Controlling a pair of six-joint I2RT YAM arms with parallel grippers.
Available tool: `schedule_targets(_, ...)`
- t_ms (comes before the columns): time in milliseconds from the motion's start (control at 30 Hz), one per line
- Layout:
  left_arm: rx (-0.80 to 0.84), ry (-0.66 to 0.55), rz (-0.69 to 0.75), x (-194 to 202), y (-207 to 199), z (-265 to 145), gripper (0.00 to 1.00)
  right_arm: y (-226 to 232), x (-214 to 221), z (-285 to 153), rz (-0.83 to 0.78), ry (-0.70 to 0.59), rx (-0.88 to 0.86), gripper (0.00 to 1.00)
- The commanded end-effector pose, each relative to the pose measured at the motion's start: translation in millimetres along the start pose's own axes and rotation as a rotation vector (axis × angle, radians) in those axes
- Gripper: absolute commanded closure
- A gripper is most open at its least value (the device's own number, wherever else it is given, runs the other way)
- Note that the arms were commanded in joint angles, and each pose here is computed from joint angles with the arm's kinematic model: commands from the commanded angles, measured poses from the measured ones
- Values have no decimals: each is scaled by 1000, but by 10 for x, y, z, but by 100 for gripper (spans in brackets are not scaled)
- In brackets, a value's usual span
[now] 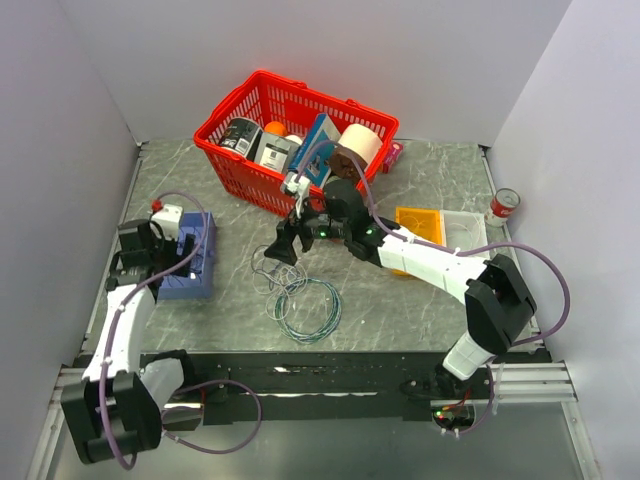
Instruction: Untangle the cables
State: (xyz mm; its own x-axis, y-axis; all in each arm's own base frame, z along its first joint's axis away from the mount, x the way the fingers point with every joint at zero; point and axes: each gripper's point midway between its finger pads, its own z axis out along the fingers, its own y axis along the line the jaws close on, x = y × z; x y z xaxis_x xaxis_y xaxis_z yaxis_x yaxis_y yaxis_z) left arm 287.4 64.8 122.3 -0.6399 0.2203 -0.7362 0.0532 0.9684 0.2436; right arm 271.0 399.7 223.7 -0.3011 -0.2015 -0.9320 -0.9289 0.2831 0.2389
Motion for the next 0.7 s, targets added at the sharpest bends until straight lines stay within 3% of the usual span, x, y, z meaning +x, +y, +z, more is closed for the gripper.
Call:
schedule_targets(0, 107, -303, 186, -570, -161, -372, 3, 19, -93, -168, -70, -14, 47, 0)
schedule_targets(100, 326, -536, 491, -721, -641, -750, 3, 6, -11, -209, -78, 7, 61, 0)
schedule_targets(133, 398, -594, 558, -739, -788, -851, 1, 5, 3, -215, -79, 9, 62, 0)
schedule_targets(200, 560, -649, 620, -758, -1071, -993, 7, -42, 68, -236, -74, 20, 85, 0)
schedule_targets(300, 725, -464, 511, -613, -1352, -853, 11, -72, 163, -247, -59, 35, 106, 0)
schedule_targets(400, 739, -379, 243, -778, -1428, -679, 11, -140, 286, -254, -39, 54, 146, 0)
schedule_targets(433, 721, -321, 84, -824, -1467, -630, 13, -164, 369, -262, -30, 70, 159, 0)
schedule_targets(467, 706, -341, 41, -957, -1483, -601, 16, -177, 400, -269, -26, 75, 167, 0)
schedule_targets(533, 724, -256, -58, -934, -1707, -515, 19, -184, 472, -299, -21, 79, 178, 0)
schedule_targets(667, 775, -177, -167, -840, -2087, -381, 14, -205, 528, -342, -16, 82, 201, 0)
